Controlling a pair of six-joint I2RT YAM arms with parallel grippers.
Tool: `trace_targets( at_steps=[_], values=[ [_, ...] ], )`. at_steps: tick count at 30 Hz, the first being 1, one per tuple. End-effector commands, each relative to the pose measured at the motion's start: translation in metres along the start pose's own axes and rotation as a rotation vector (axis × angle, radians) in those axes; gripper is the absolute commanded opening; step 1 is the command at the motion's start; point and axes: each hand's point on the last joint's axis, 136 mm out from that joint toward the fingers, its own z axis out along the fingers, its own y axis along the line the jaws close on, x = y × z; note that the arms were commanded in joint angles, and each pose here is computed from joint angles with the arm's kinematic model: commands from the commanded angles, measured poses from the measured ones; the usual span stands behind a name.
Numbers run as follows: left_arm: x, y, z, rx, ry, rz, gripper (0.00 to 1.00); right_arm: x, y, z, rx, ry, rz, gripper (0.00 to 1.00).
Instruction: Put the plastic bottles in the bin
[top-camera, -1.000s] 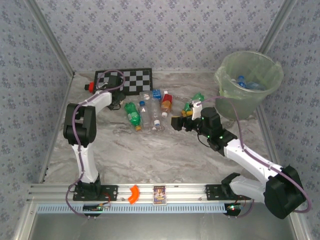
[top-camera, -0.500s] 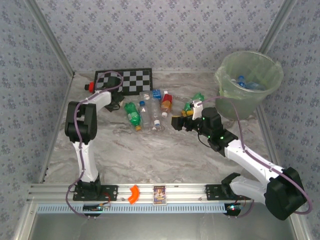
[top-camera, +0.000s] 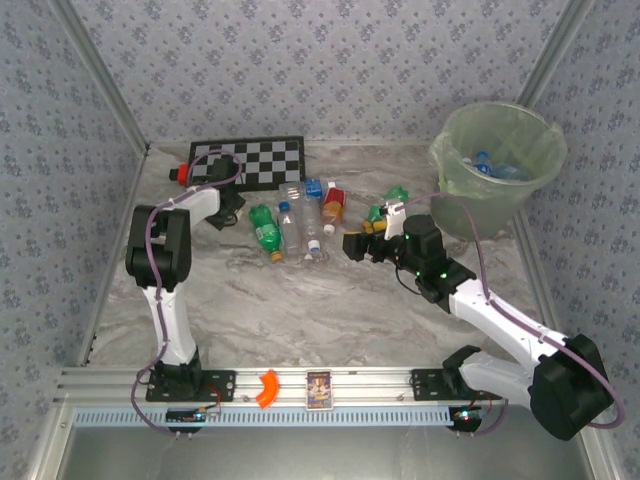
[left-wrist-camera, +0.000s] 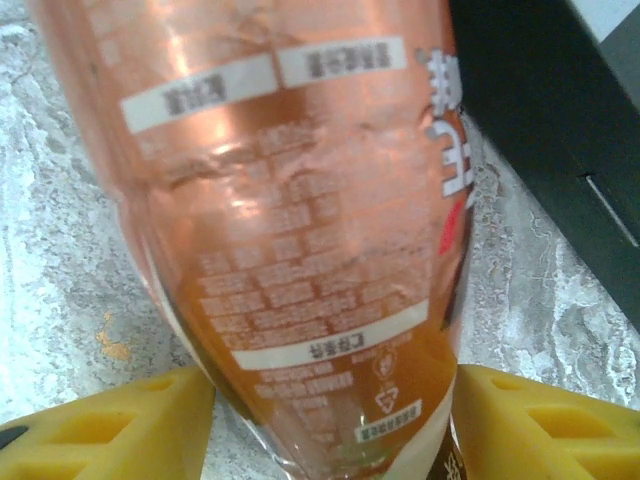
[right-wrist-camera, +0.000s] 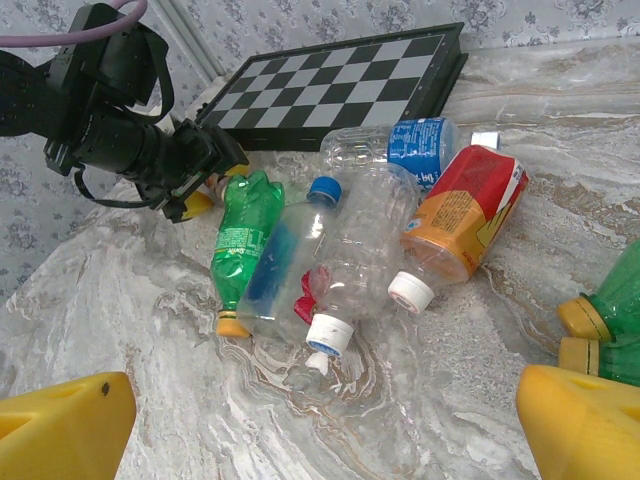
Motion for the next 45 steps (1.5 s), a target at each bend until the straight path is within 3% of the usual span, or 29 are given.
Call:
trace_targets(
  at_steps=[1, 6, 8, 11, 14, 18, 21, 25, 39, 45],
  values=[
    [0.015, 0.003, -0.009, -0.012, 0.044, 0.005, 0.63, 0.001, 0.003, 0.001, -0.01, 0.005, 0.006, 1.0],
    [0.017, 0.003, -0.007, -0.008, 0.055, 0.008, 0.55, -0.001, 0.003, -0.002, -0.008, -0.006, 0.003, 1.0],
    [0.02, 0.002, -0.005, -0.002, 0.07, -0.005, 0.58, -0.001, 0.003, -0.002, -0.01, -0.005, 0.004, 1.0],
    [0.025, -0.001, -0.003, 0.004, 0.087, -0.016, 0.71, -0.001, 0.004, -0.003, -0.013, -0.006, 0.003, 1.0],
    [0.027, -0.004, -0.005, 0.006, 0.083, -0.014, 0.71, -0.002, 0.004, -0.004, -0.013, -0.009, 0.005, 1.0],
    [0.027, -0.005, -0.007, 0.007, 0.08, -0.015, 0.6, -0.003, 0.004, -0.005, -0.007, -0.014, 0.002, 1.0],
    [0.026, -0.004, -0.01, 0.011, 0.076, -0.02, 0.45, -0.004, 0.004, -0.006, -0.01, -0.016, 0.002, 0.99],
    [0.021, -0.002, -0.017, 0.011, 0.056, -0.011, 0.38, -0.004, 0.004, -0.006, -0.009, -0.017, 0.004, 1.0],
    [0.006, 0.013, -0.076, 0.082, -0.017, 0.091, 0.38, -0.004, 0.004, -0.006, -0.011, -0.018, 0.005, 0.99],
    [0.015, 0.015, -0.115, 0.177, -0.035, 0.226, 0.38, -0.006, -0.001, -0.006, 0.021, -0.033, 0.023, 1.0]
  ],
)
